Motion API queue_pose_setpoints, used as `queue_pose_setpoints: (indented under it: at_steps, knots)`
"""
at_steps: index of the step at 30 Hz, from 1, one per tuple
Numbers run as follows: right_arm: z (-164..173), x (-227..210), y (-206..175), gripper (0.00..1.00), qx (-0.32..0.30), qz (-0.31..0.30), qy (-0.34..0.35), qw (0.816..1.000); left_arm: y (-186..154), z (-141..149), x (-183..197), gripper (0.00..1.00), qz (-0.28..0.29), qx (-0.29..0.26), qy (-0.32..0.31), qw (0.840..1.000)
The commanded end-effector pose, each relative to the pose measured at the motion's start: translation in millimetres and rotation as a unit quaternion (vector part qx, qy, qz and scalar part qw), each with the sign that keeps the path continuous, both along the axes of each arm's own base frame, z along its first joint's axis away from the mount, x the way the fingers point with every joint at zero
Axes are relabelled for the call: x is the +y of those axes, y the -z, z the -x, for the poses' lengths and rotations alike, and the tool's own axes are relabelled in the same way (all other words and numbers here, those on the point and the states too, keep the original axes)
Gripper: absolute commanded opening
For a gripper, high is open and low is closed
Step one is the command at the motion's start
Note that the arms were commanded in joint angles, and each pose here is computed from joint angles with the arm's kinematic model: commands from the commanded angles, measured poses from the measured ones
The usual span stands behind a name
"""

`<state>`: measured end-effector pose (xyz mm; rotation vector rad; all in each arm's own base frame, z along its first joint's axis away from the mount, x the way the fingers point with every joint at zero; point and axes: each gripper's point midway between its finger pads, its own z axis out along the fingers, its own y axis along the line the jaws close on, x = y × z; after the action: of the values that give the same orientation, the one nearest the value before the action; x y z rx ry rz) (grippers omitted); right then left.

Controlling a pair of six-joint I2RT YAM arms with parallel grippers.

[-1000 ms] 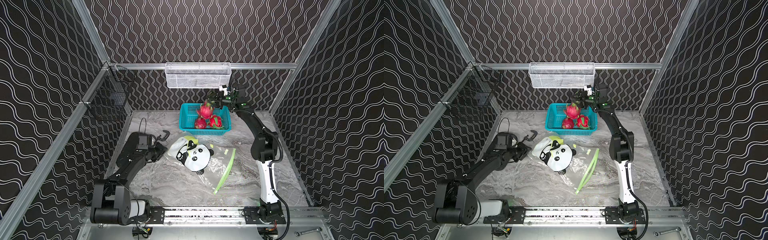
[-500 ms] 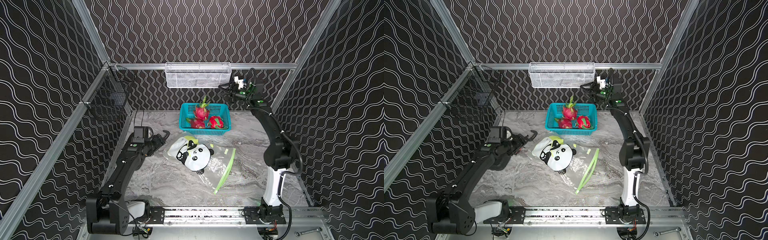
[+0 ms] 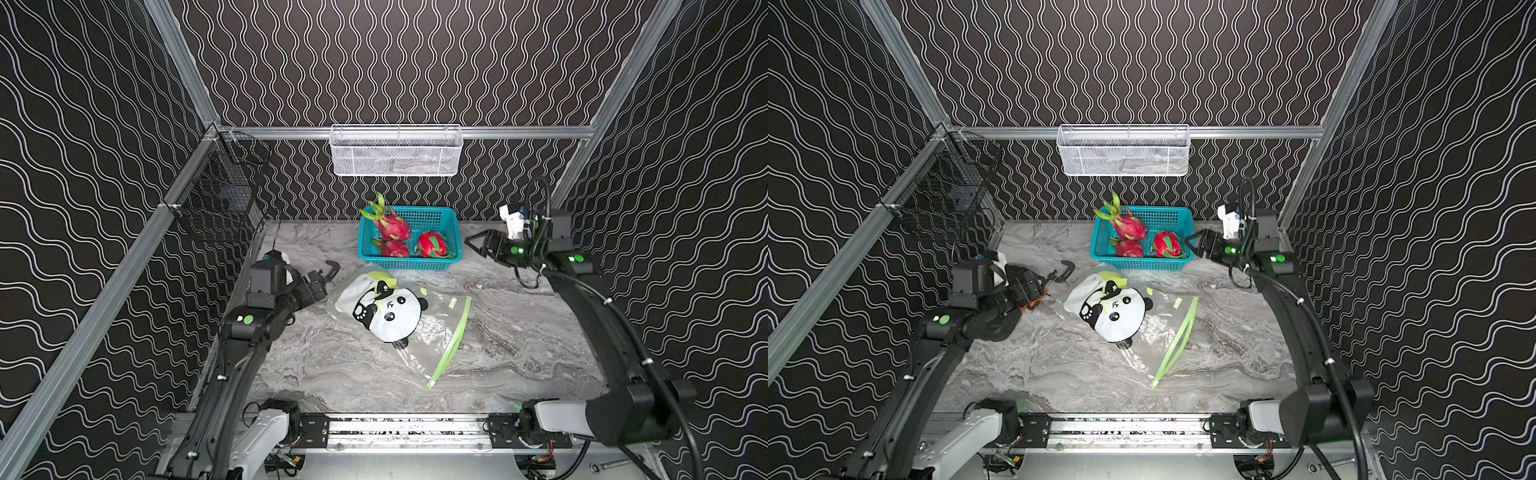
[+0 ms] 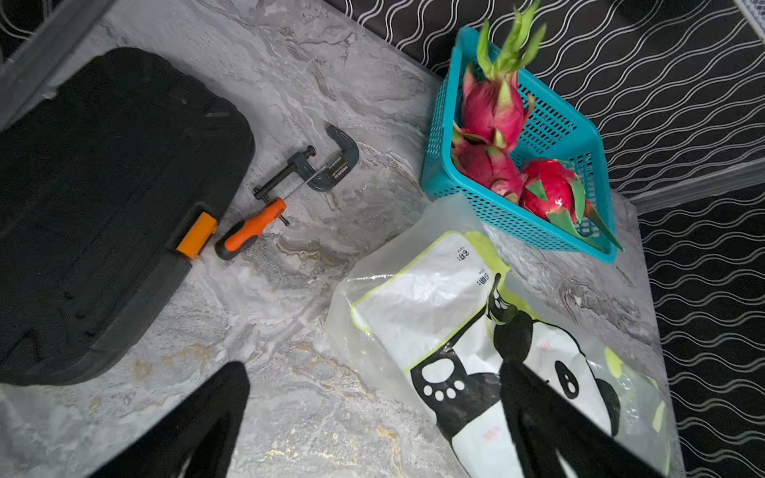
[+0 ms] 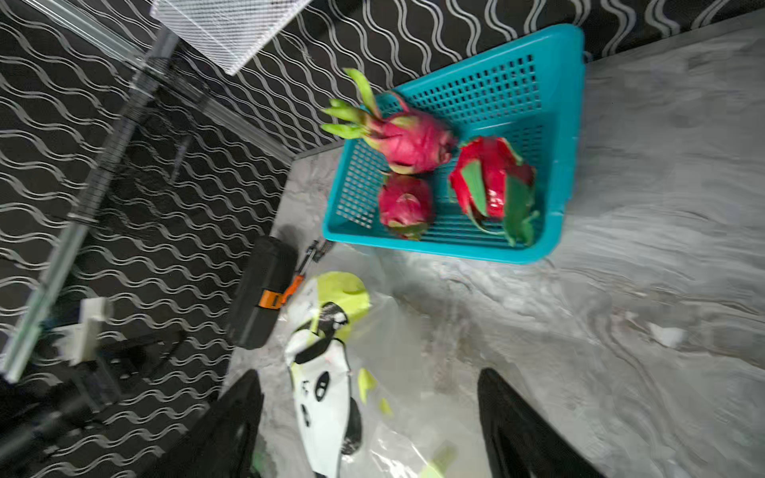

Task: Open the zip-top bag and take out the dragon fruit
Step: Reset both arms

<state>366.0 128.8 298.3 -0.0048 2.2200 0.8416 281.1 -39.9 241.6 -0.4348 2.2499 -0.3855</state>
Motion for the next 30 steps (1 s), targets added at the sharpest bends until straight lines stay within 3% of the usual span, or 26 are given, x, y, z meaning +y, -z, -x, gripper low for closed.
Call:
queue_pose_setpoints:
  at_steps: [1,9,14,17,19,23,27,30]
  knots:
    - [1.9,-23.7,18.6,0.82,-0.025,0.089,0.027,0.995,10.4,10.5,17.8,0.99,-0.03,0.009,-0.039,0.999]
    - [-4.8,-29.4,1.7,0.82,-0.137,0.106,0.038,0.984,1.1,13.0,49.5,0.99,-0.089,-0.045,-0.105,0.989]
    - [-14.0,-52.9,1.0,0.86,-0.243,0.133,0.111,0.954,-3.4,-1.7,51.7,0.98,-0.136,-0.07,-0.083,0.985]
    - [-20.3,-74.9,17.3,0.86,-0.271,0.167,0.159,0.934,3.6,-13.6,51.0,0.99,-0.162,-0.063,-0.066,0.983]
    - [-24.4,-99.6,35.9,0.87,-0.262,0.191,0.201,0.924,9.9,-19.7,52.0,0.99,-0.178,-0.056,-0.06,0.981]
    - [-32.9,-143.2,83.5,0.88,-0.227,0.204,0.237,0.922,27.3,-28.0,51.8,0.99,-0.195,-0.043,-0.05,0.979]
    - [-42.8,-139.5,137.4,0.88,-0.179,0.234,0.188,0.937,50.0,-36.8,51.3,0.99,-0.201,-0.037,-0.048,0.978]
    - [-42.4,-141.9,153.9,0.88,-0.176,0.225,0.201,0.937,65.1,-46.6,58.1,0.99,-0.216,-0.034,-0.066,0.973]
